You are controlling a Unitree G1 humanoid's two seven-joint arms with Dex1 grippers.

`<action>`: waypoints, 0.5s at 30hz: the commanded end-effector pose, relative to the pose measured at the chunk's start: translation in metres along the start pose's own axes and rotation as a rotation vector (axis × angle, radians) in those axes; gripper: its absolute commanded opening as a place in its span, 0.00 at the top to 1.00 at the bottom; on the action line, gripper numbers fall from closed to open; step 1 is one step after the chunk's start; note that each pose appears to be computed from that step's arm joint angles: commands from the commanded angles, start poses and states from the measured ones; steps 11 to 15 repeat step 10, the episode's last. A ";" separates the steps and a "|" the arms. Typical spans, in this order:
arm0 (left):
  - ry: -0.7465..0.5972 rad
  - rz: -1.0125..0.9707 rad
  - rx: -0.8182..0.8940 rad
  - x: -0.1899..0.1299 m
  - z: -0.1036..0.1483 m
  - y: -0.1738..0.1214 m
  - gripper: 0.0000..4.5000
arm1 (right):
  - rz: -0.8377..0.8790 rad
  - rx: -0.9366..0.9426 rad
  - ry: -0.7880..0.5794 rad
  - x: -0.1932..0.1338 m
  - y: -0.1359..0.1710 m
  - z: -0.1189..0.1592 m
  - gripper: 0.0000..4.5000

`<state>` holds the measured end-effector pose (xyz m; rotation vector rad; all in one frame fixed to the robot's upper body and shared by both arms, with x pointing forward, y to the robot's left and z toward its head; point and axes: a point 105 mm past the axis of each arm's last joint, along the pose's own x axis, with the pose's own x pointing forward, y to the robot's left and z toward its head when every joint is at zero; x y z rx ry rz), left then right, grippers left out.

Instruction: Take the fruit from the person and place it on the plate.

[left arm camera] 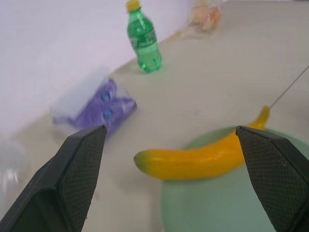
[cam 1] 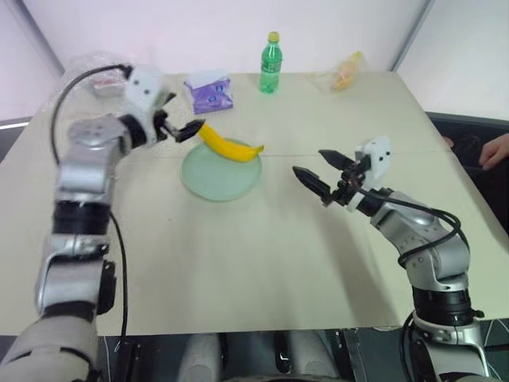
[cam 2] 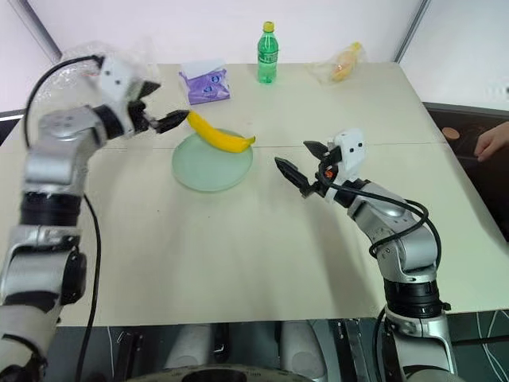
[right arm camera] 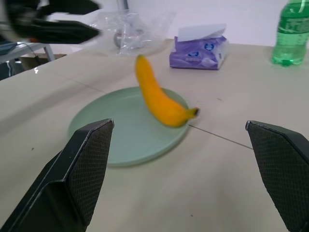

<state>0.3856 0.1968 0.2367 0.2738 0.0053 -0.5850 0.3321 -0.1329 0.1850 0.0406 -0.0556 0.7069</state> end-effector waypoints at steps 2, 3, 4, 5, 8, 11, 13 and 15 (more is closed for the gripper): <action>-0.014 0.000 -0.121 -0.043 -0.003 -0.018 0.00 | 0.027 -0.026 -0.039 0.004 0.002 0.010 0.00; -0.010 0.011 -0.149 -0.051 -0.007 -0.022 0.00 | 0.031 -0.027 -0.037 0.005 0.001 0.009 0.00; -0.004 0.026 -0.174 -0.057 -0.010 -0.024 0.00 | 0.034 -0.027 -0.036 0.006 0.000 0.009 0.00; 0.002 0.045 -0.184 -0.063 -0.014 -0.026 0.00 | 0.037 -0.027 -0.035 0.006 -0.001 0.009 0.00; -0.005 0.157 -0.221 -0.083 -0.027 -0.027 0.00 | 0.047 -0.029 -0.032 0.009 -0.002 0.009 0.00; -0.029 0.236 -0.241 -0.091 -0.032 -0.026 0.00 | 0.053 -0.028 -0.030 0.010 -0.003 0.009 0.00; -0.029 0.236 -0.241 -0.091 -0.032 -0.026 0.00 | 0.053 -0.028 -0.030 0.010 -0.003 0.009 0.00; -0.029 0.236 -0.241 -0.091 -0.032 -0.026 0.00 | 0.053 -0.028 -0.030 0.010 -0.003 0.009 0.00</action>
